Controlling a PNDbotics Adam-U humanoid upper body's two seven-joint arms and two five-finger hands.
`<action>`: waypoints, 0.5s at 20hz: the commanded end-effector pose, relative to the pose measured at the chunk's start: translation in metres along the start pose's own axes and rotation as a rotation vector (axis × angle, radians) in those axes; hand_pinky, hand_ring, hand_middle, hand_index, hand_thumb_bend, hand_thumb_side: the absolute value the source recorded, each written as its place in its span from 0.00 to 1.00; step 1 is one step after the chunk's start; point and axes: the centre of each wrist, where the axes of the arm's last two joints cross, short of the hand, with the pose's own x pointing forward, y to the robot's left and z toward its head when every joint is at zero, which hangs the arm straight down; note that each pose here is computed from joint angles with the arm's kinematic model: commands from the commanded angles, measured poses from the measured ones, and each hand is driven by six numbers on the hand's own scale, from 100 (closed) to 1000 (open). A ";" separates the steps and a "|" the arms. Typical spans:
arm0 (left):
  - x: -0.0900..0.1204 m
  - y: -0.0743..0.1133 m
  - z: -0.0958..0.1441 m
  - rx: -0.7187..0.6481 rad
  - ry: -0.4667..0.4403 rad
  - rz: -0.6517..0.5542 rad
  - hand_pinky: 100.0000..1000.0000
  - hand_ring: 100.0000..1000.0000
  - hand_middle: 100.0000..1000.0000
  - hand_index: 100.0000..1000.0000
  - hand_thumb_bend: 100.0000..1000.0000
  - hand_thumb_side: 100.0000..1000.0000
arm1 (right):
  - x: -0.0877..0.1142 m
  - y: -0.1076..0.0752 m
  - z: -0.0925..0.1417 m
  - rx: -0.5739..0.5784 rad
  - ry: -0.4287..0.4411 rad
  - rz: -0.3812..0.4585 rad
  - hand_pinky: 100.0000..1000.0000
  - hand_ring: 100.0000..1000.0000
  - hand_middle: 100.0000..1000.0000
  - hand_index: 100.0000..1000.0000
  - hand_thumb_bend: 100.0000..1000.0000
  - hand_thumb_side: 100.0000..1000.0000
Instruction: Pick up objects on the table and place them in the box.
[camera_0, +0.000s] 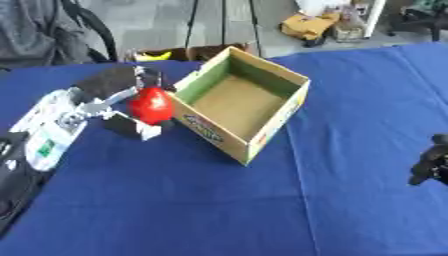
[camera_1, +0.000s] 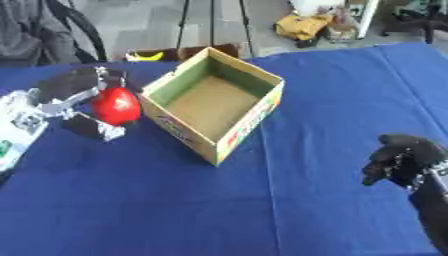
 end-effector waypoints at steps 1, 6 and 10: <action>-0.018 0.014 -0.008 0.001 0.026 -0.035 0.17 0.44 0.64 0.79 0.00 0.07 | 0.009 0.000 -0.004 0.040 -0.021 0.022 0.44 0.51 0.50 0.72 0.00 0.76; -0.037 0.009 -0.031 -0.041 0.044 -0.053 0.17 0.45 0.63 0.78 0.00 0.08 | 0.009 0.004 -0.007 0.079 -0.014 0.025 0.44 0.51 0.50 0.72 0.00 0.81; -0.046 -0.005 -0.043 -0.144 0.055 -0.059 0.20 0.46 0.63 0.77 0.00 0.11 | 0.010 0.007 -0.011 0.106 -0.013 0.028 0.44 0.51 0.50 0.72 0.00 0.83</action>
